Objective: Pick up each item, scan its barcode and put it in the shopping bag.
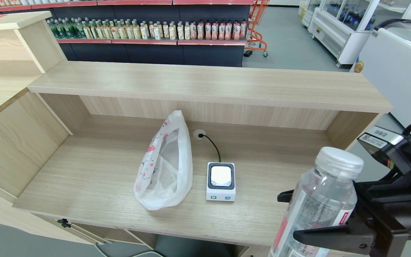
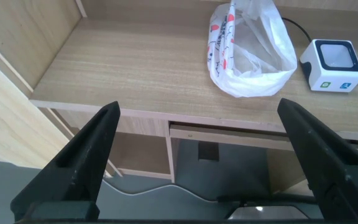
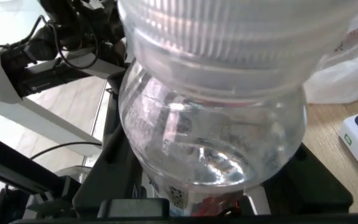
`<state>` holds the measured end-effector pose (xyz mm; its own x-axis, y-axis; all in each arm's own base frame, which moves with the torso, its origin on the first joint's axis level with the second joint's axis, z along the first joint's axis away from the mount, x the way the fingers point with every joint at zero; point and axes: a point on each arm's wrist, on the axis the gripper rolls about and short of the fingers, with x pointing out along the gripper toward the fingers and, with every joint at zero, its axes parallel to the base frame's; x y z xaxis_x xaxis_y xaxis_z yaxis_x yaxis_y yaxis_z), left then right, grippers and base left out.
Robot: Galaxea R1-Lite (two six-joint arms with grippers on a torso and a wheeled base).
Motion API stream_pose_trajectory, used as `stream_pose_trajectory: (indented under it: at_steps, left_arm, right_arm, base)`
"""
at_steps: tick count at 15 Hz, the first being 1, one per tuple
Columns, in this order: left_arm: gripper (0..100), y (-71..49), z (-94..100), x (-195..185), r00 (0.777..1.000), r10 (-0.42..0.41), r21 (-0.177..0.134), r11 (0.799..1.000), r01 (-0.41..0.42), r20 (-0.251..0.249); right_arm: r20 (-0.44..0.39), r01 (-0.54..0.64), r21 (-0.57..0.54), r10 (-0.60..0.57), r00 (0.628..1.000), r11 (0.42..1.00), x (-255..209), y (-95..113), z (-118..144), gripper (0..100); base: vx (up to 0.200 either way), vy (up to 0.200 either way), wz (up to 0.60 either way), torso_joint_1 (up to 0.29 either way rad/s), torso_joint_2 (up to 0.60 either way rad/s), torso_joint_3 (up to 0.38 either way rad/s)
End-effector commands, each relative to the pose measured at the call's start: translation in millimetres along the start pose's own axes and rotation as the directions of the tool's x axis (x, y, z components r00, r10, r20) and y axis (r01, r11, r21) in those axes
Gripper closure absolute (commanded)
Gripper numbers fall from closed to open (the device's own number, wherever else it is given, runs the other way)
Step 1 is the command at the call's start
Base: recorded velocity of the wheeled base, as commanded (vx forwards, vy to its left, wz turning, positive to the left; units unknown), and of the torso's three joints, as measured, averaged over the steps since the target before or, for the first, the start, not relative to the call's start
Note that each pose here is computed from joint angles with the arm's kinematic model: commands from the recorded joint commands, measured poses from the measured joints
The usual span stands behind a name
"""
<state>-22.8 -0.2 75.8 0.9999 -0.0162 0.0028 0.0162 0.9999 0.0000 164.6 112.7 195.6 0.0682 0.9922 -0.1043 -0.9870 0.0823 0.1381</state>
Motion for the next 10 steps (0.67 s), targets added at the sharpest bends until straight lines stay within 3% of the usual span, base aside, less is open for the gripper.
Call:
stream_pose_trajectory:
  at_steps: [1,10]
  left_arm:
    - [0,0.0,0.1,0.1,1.000,0.001,0.000,1.000,-0.001,-0.001]
    - [0,0.0,0.0,0.0,1.000,0.001,0.000,1.000,-0.001,0.000]
  right_arm:
    - [-0.007,-0.012,0.006,0.013,1.000,1.000,2.0,1.1,-2.3,100]
    - [-0.036,-0.035,0.060,0.037,0.999,0.998,0.8,3.4,-7.4,100]
  base:
    - [0.000,0.000,0.00,0.000,0.00,0.000]
    - [0.000,0.000,0.00,0.000,0.00,0.000]
